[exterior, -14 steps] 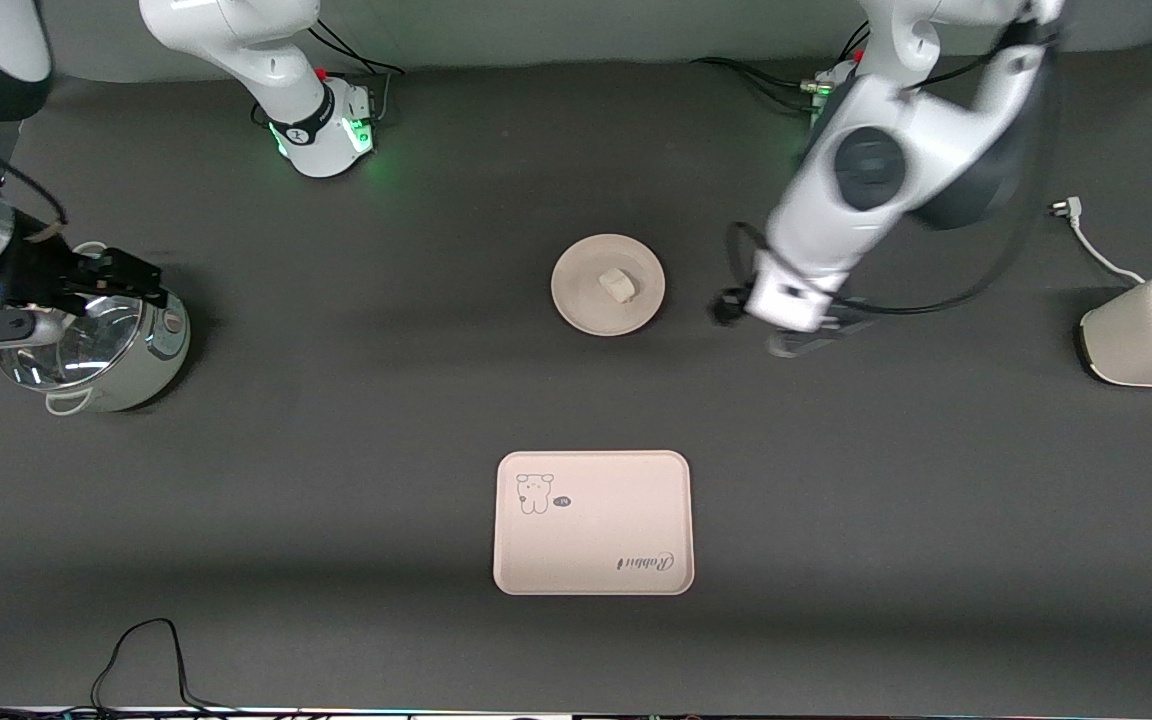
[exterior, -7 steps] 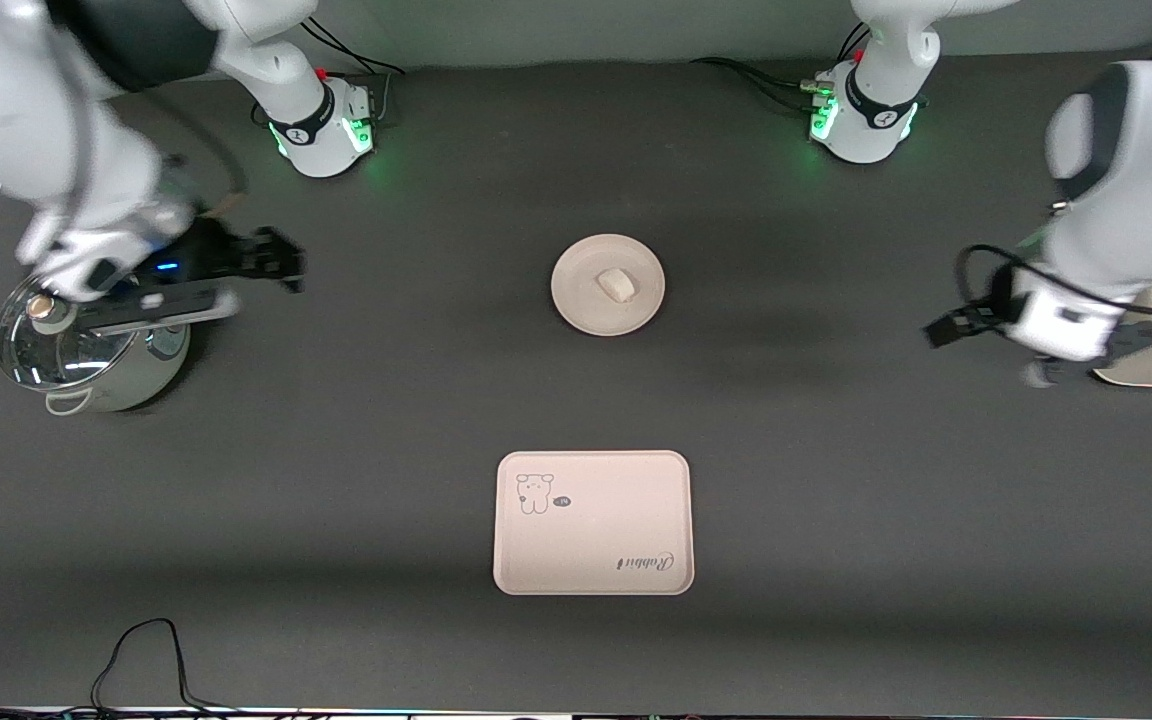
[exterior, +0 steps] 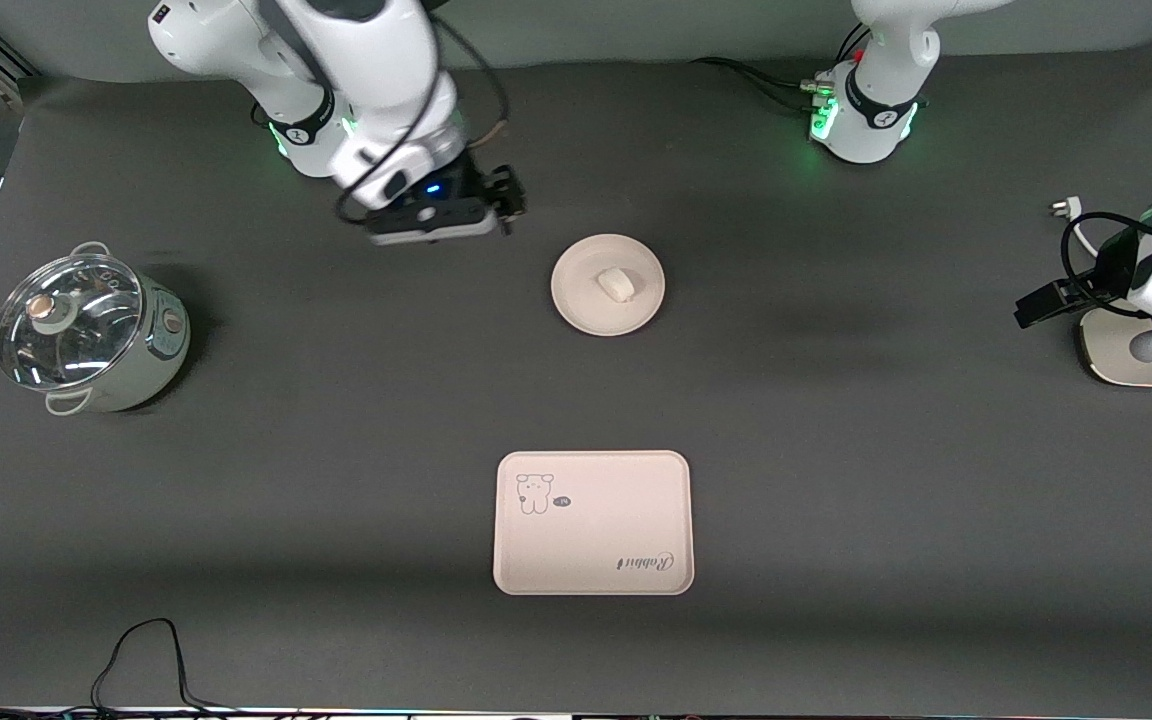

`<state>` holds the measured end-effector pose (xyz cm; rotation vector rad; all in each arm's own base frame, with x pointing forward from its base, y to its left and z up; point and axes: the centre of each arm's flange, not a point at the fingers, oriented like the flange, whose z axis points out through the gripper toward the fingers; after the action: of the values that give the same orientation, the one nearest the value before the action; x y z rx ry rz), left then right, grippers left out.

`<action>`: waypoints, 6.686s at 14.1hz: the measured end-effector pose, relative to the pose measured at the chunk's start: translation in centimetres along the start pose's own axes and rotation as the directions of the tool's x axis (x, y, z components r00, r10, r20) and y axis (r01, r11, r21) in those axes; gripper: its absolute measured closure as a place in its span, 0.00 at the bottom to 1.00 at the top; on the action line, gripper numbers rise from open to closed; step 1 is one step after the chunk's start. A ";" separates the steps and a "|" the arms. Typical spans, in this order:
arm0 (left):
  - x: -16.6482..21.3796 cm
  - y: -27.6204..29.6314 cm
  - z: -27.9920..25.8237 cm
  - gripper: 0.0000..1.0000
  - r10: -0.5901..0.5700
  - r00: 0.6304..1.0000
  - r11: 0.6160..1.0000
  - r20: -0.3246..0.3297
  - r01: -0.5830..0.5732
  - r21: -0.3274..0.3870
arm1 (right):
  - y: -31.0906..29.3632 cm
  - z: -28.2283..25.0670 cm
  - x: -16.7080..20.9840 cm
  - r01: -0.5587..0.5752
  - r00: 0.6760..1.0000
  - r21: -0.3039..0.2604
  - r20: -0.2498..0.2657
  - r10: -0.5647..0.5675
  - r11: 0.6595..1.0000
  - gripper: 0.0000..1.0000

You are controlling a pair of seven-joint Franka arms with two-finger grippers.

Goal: Place bun in plate and plate on tray
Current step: 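Raise the left gripper away while the right gripper moves toward the plate, then lower the right gripper to the plate rim, then close the right gripper on the plate rim, then lift the plate with the right gripper and carry it over the tray, then lower the plate onto the white tray and open the right gripper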

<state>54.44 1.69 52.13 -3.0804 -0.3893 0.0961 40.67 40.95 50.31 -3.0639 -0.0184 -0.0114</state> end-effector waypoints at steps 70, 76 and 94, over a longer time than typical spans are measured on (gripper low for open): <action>-1.6 1.8 -2.2 0.00 0.045 0.996 0.998 0.082 -0.048 0.038 | 5.5 15.8 8.5 -0.123 0.982 0.353 -0.093 0.165 0.927 0.96; -1.4 1.9 -1.6 0.00 0.046 0.995 0.998 0.092 -0.050 0.042 | 4.8 16.7 21.3 -0.135 0.975 0.338 -0.121 0.186 0.931 0.96; -1.4 2.0 -1.7 0.00 0.046 0.995 0.998 0.090 -0.050 0.042 | 7.7 31.3 26.8 -0.161 0.961 0.246 -0.184 0.209 0.956 0.91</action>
<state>53.72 -0.59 53.85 -3.0502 -0.3126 0.2408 67.77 35.97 18.73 -2.8044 0.2629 -0.2969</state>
